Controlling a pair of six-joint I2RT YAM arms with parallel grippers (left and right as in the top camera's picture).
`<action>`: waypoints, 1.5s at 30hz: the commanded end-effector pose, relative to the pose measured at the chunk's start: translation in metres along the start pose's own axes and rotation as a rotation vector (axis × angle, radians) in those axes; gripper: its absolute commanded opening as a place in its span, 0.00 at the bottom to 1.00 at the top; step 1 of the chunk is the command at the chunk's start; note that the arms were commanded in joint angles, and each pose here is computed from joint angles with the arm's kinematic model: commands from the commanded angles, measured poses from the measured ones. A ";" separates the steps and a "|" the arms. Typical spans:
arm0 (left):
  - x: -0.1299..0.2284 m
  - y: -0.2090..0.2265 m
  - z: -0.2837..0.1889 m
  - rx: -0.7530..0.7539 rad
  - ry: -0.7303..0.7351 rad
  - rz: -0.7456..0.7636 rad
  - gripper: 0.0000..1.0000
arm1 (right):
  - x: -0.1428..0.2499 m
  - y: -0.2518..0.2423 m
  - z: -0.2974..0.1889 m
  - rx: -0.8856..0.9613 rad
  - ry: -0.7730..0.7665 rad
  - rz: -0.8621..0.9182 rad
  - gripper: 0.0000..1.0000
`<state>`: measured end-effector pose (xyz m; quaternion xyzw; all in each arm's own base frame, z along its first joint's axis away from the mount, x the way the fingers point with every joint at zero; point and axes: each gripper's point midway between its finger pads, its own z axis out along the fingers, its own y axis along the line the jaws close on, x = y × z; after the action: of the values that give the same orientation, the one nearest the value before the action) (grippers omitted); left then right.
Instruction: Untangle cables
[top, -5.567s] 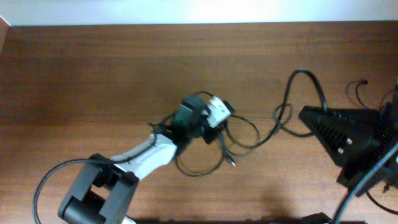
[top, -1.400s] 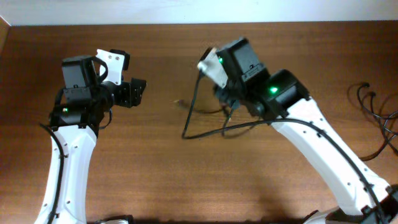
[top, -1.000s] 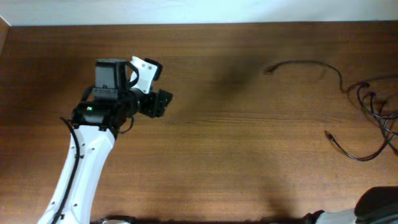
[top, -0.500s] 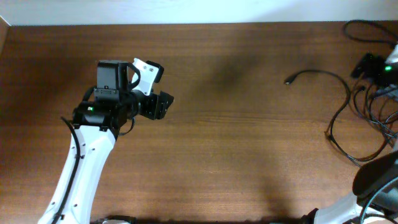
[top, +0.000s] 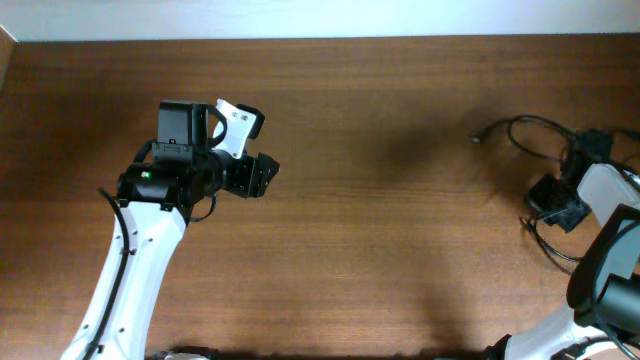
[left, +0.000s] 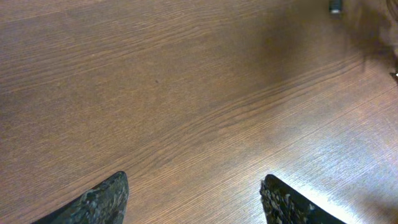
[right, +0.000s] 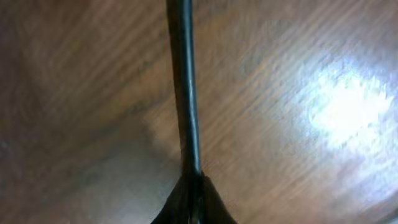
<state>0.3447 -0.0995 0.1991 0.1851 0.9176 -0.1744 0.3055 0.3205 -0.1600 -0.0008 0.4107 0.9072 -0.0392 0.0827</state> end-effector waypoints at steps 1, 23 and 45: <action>-0.009 -0.004 -0.008 0.007 -0.029 0.012 0.70 | -0.019 0.008 0.007 -0.030 -0.079 -0.010 0.04; 0.000 0.017 -0.023 -0.155 0.002 0.053 0.75 | -0.048 0.211 -0.199 -0.276 -0.335 -0.968 0.94; 0.076 -0.077 -0.275 -0.433 -0.693 0.280 0.88 | 0.203 0.017 -0.362 -0.645 -0.790 -0.759 0.92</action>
<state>0.1322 -0.0411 0.3798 0.1829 0.7436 -0.0148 0.6429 0.1478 0.0475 0.3522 -0.1056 0.8616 0.0604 0.4928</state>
